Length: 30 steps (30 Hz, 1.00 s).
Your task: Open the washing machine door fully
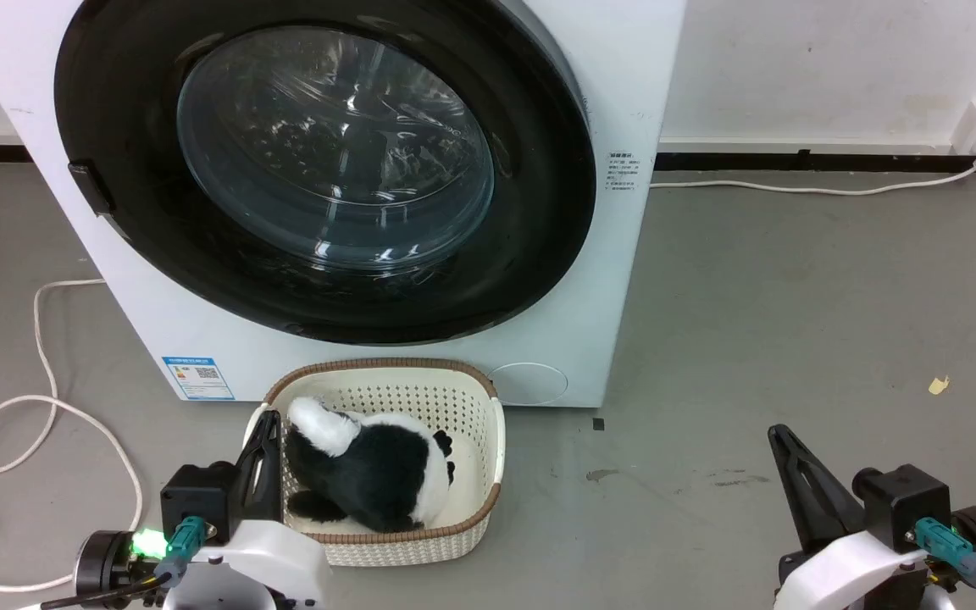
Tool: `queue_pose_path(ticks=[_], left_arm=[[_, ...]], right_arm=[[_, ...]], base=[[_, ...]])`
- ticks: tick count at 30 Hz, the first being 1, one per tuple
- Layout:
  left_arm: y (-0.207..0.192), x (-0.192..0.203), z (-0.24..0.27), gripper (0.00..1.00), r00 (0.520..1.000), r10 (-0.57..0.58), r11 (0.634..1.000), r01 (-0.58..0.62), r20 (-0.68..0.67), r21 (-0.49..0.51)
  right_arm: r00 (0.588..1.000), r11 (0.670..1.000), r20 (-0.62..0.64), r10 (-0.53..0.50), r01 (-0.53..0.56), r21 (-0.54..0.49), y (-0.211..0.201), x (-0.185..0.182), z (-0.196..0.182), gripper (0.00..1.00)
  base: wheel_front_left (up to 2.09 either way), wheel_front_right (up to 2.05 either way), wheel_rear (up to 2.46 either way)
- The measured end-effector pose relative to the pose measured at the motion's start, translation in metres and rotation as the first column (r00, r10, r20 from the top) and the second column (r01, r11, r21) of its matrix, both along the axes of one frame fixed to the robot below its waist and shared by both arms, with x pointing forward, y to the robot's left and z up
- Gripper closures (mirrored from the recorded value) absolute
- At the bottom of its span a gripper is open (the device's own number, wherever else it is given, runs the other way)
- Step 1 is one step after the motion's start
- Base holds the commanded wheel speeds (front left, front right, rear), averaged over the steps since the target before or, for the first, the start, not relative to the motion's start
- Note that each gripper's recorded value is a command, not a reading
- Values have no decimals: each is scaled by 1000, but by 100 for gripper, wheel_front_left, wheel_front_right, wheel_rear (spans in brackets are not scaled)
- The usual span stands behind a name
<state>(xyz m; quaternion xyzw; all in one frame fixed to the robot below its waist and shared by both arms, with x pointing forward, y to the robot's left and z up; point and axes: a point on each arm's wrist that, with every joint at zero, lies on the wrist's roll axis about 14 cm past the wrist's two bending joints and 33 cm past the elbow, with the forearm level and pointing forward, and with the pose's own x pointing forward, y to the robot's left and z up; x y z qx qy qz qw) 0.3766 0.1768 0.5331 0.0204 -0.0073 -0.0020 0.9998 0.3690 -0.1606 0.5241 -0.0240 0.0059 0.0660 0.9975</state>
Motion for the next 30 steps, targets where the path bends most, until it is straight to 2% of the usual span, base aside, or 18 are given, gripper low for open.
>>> queue_pose_path(ticks=[8,9,30], left_arm=[[0,0,0,100,1000,0,1000,0,0,0],[0,0,0,0,1000,1,1000,-1,0,0],[-3,1,-4,0,1000,-8,1000,8,6,-2]], right_arm=[[1000,1000,0,0,0,0,0,0,0,100],[1000,1000,0,0,0,0,0,0,0,0],[1000,1000,16,4,-4,6,1,4,-1,0]], base=[[0,0,0],[0,0,0],[0,0,0]])
